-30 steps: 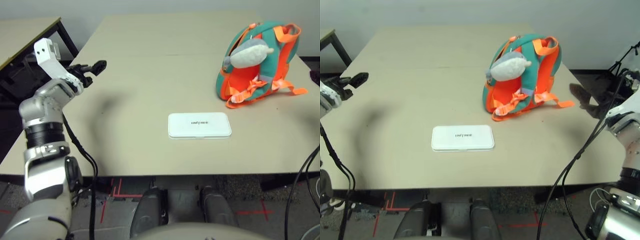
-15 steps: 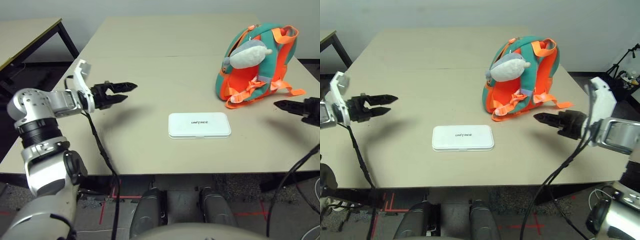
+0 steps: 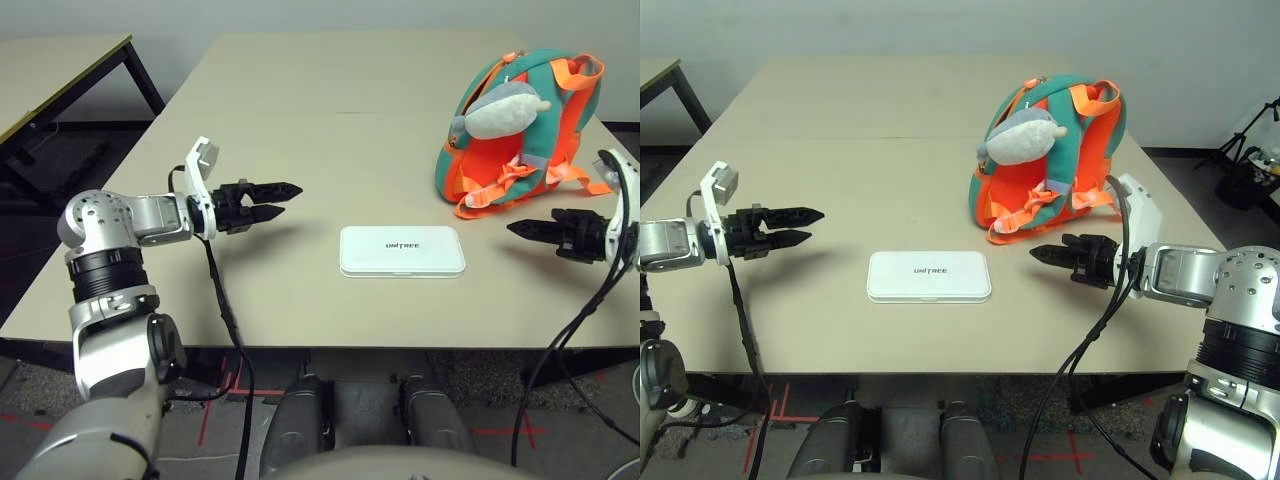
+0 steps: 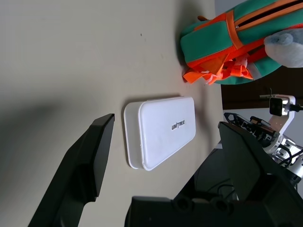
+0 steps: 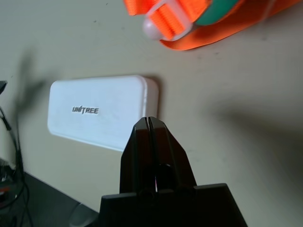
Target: Put the pencil case into the backpack and zip it.
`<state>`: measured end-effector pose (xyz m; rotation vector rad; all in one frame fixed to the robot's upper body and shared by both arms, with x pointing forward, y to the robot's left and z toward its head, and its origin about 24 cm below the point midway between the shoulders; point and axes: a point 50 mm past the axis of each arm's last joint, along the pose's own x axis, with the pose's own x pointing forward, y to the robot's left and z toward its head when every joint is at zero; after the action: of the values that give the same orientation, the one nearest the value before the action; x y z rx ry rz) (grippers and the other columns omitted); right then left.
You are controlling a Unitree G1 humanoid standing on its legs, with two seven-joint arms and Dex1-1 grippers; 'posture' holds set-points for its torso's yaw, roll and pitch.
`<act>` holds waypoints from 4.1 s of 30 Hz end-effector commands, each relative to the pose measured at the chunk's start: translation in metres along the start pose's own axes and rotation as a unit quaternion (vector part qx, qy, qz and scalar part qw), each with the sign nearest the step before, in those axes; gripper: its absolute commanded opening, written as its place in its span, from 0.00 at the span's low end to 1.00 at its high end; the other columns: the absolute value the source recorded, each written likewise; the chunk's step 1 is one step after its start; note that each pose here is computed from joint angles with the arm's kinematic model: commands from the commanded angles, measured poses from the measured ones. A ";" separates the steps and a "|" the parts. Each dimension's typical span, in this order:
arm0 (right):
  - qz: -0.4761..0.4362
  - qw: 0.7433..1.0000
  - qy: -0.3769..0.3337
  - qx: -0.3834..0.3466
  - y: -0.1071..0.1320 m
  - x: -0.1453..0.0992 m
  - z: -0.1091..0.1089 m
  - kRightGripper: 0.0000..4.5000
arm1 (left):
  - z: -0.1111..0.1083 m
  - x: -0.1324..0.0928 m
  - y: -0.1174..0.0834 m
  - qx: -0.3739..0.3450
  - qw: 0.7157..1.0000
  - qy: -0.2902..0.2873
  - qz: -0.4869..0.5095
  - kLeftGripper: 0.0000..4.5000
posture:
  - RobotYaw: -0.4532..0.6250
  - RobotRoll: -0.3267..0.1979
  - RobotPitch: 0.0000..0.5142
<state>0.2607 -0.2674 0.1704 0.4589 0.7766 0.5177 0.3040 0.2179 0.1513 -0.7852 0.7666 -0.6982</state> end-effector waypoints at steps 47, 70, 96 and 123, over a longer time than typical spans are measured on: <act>-0.083 0.995 0.049 -0.036 -0.001 0.063 -0.017 0.00 | -0.043 0.058 0.024 -0.098 0.986 0.136 0.012 1.00 | 0.41 0.62 0.19; -0.045 0.997 0.045 -0.039 0.023 0.091 -0.024 0.00 | -0.074 0.062 0.022 -0.095 0.963 0.249 -0.036 1.00 | 0.42 0.62 0.18; -0.009 0.997 -0.004 -0.073 0.039 0.071 -0.004 0.13 | -0.053 0.045 0.007 -0.035 0.975 0.211 -0.056 0.32 | 0.44 0.62 0.15; -0.104 0.947 -0.185 -0.240 0.052 -0.064 0.066 1.00 | 0.007 0.017 -0.015 0.085 0.996 0.005 -0.007 0.32 | 0.38 0.62 0.19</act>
<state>0.2516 -0.2783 0.2761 0.0215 0.3294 0.4051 0.3130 0.1998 0.1546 -0.6447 0.7395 -0.7701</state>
